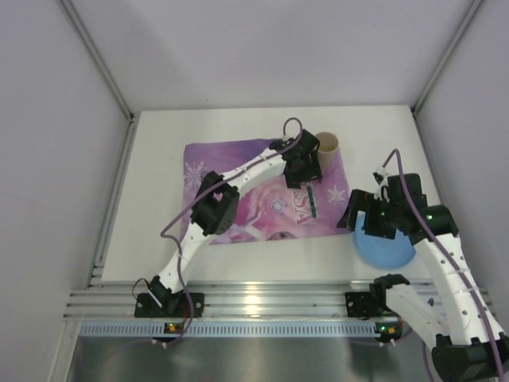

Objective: Set the dinner table for one person

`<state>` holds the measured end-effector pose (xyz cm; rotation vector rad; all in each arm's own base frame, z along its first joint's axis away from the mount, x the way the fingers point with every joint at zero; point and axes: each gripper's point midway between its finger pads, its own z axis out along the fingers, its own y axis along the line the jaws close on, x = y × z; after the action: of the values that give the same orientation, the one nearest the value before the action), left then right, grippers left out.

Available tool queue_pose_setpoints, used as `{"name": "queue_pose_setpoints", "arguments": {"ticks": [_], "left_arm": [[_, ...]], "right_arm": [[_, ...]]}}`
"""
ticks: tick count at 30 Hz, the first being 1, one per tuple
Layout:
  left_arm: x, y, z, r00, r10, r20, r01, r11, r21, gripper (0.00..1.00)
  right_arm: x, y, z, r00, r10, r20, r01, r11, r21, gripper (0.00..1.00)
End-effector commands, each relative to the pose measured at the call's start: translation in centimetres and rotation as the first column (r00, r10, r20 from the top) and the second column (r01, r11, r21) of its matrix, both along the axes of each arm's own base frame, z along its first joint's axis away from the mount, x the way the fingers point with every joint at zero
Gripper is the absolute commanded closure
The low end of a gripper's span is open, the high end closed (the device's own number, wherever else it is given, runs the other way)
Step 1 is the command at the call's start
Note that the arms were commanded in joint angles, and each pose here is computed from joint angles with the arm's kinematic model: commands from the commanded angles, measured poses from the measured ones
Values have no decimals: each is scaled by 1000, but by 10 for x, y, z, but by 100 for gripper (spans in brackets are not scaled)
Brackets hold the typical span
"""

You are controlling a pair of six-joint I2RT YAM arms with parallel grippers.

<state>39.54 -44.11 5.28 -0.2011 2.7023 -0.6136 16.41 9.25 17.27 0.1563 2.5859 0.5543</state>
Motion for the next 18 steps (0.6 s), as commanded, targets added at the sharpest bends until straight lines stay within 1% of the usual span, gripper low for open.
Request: {"name": "queue_pose_setpoints", "arguments": {"ticks": [1,2,3,4,5,6,7,8,9,10,11,12,13,14,15,17,18], "left_arm": [[-5,-7,51,997,-42,71,46,997,-68,24],[-9,-3,52,997,-47,69,51,997,-52,24],[-11,1,66,994,-60,96,64,997,-43,24],[-22,5,61,994,-80,81,82,997,-17,24],[-27,9,65,992,-89,84,91,996,-13,24],[-28,17,67,991,-85,103,83,996,16,25],[-32,24,86,988,-81,130,81,997,5,26],[-42,33,78,989,-94,111,91,995,31,27],[-45,38,81,986,-113,120,109,993,42,32],[-51,41,96,981,-131,142,128,991,28,34],[-61,43,91,975,-177,138,173,984,36,37],[-68,40,102,966,-209,151,211,977,2,42],[-77,33,102,955,-252,153,258,966,-19,45],[-94,25,97,940,-318,127,328,942,-67,48],[-100,15,95,921,-364,141,377,922,-85,49],[-129,-7,89,878,-464,117,477,870,-126,50],[-145,-19,71,859,-506,79,512,849,-128,50]], "right_arm": [[3,3,-3,1000,14,4,-14,1000,0,0],[4,3,-1,1000,3,5,-3,1000,-1,0],[5,0,0,1000,-11,8,11,1000,-13,0],[6,-12,-3,998,-58,2,58,996,-74,0],[7,-20,-2,995,-97,6,97,990,-103,0],[8,-26,-2,992,-126,6,126,984,-129,0],[9,-32,-4,989,-151,3,149,976,-156,0],[9,-32,-5,985,-169,-11,166,974,-158,0],[10,-32,-7,983,-181,-25,175,972,-155,0],[12,-31,-7,981,-193,-33,186,971,-148,0],[16,-29,-7,978,-204,-47,196,971,-137,0],[21,-26,-5,978,-205,-41,198,972,-124,0],[23,-23,-4,979,-199,-45,193,975,-110,0],[27,-22,-1,977,-210,-48,204,973,-105,0],[29,-22,1,975,-217,-46,211,972,-104,0],[33,-24,6,972,-233,-35,228,968,-107,0],[31,-28,6,968,-249,-35,243,961,-129,0]]}}
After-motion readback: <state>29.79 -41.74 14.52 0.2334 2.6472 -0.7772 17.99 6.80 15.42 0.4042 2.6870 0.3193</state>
